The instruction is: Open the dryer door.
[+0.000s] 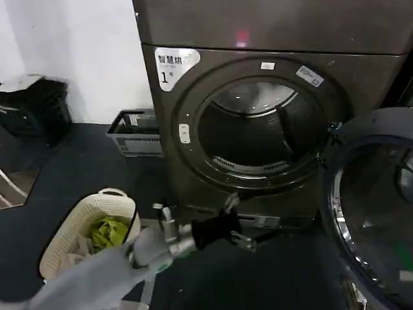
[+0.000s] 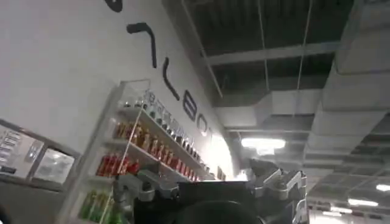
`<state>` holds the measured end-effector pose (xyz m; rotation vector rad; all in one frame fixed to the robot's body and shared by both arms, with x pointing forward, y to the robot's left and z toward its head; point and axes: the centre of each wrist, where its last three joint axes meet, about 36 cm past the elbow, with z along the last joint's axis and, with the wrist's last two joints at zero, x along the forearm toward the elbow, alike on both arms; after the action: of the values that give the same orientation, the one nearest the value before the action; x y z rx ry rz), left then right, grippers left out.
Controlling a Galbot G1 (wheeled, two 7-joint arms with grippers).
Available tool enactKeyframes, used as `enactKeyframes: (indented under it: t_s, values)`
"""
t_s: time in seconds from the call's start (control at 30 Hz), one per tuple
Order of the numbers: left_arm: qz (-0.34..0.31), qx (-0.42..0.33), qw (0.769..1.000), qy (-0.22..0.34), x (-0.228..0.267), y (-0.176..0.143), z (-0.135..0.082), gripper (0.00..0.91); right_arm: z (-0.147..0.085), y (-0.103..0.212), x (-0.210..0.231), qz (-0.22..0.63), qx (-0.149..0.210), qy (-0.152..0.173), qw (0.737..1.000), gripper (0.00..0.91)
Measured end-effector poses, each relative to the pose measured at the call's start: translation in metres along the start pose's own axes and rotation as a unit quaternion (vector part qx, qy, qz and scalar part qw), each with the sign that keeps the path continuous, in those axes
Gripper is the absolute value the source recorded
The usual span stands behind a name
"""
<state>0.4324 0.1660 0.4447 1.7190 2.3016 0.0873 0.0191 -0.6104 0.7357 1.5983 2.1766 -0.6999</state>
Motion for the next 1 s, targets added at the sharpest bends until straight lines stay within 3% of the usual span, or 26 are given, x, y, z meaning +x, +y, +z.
enactKeyframes:
  t_s: [0.23,0.57,1.0]
  values:
    - [-0.028,-0.034,0.995,0.086,0.051,0.004,-0.015,0.907,0.002,-0.001,0.0,0.009,0.016,0.003,1.0,0.907]
    - [-0.079,-0.055,0.97,0.223,0.115,0.015,-0.032,0.907,0.011,-0.001,-0.004,0.02,0.028,0.012,0.999,0.907]
    - [-0.1,-0.106,0.912,0.383,0.173,0.029,-0.051,0.907,0.015,-0.013,-0.012,0.041,0.055,0.031,0.997,0.907]
